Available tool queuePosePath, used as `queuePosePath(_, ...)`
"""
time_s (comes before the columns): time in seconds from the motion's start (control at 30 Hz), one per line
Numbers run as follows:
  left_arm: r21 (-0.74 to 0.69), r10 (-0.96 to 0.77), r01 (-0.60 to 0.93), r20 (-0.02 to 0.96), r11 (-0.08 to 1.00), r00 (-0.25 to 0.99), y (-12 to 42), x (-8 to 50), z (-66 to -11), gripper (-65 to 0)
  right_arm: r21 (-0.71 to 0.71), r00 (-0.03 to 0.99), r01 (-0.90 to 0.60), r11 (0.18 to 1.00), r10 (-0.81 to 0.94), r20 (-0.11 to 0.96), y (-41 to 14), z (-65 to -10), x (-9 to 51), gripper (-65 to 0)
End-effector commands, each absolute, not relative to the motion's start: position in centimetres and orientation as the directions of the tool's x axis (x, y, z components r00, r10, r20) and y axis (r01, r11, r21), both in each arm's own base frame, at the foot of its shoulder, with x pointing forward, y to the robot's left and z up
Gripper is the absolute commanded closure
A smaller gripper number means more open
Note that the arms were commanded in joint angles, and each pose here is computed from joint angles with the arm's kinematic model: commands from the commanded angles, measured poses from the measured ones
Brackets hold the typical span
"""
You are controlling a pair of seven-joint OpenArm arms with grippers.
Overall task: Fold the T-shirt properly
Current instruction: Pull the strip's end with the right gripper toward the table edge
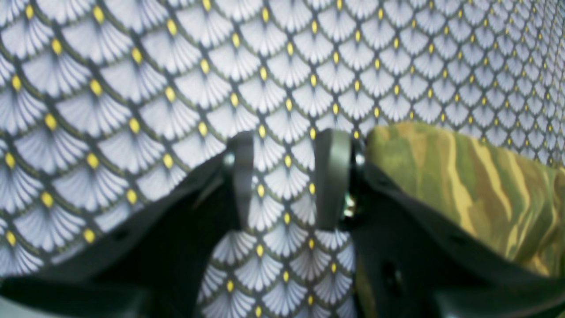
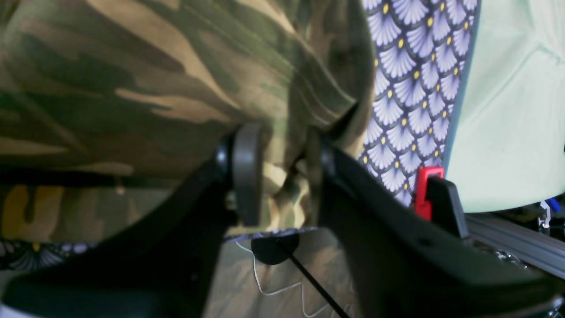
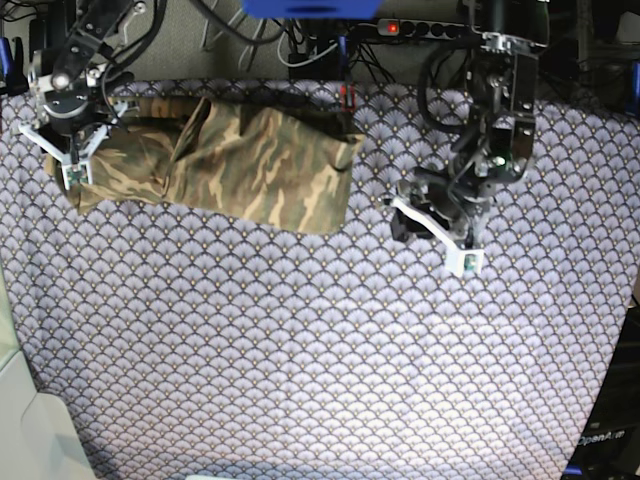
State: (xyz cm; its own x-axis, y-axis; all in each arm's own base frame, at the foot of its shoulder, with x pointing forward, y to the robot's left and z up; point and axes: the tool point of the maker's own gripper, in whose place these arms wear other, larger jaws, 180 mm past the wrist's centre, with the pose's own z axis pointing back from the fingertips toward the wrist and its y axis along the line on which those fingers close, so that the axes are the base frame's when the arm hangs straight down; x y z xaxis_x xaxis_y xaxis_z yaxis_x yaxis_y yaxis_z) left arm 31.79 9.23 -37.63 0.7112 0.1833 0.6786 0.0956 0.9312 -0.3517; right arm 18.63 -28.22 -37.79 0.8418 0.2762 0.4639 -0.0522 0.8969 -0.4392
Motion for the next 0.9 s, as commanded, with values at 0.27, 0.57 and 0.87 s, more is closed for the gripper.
queuePosePath(0.27, -0.356, 0.188, 0.1, 0.688, 0.929, 0.701, 9.3, 32.4, -37.5, -22.5, -0.484, 0.816, 0.115, 0.867, 0.195, 0.544, -32.2, -34.6, 19.2, -26.4)
queuePosePath(0.57, -0.361, 0.193, 0.092, 0.678, 0.928, 0.71, 9.3, 32.3, -38.0, -22.5, -0.546, 0.913, 0.289, 0.786, -0.054, 0.405, -39.1, -32.8, 15.7, -34.7)
queuePosePath(0.87, -0.361, 0.193, 0.092, 0.678, 0.928, 0.71, 9.3, 32.3, -38.1, -22.5, -0.558, 0.925, 0.284, 0.78, -0.07, 0.373, -39.7, -32.7, 15.3, -35.7)
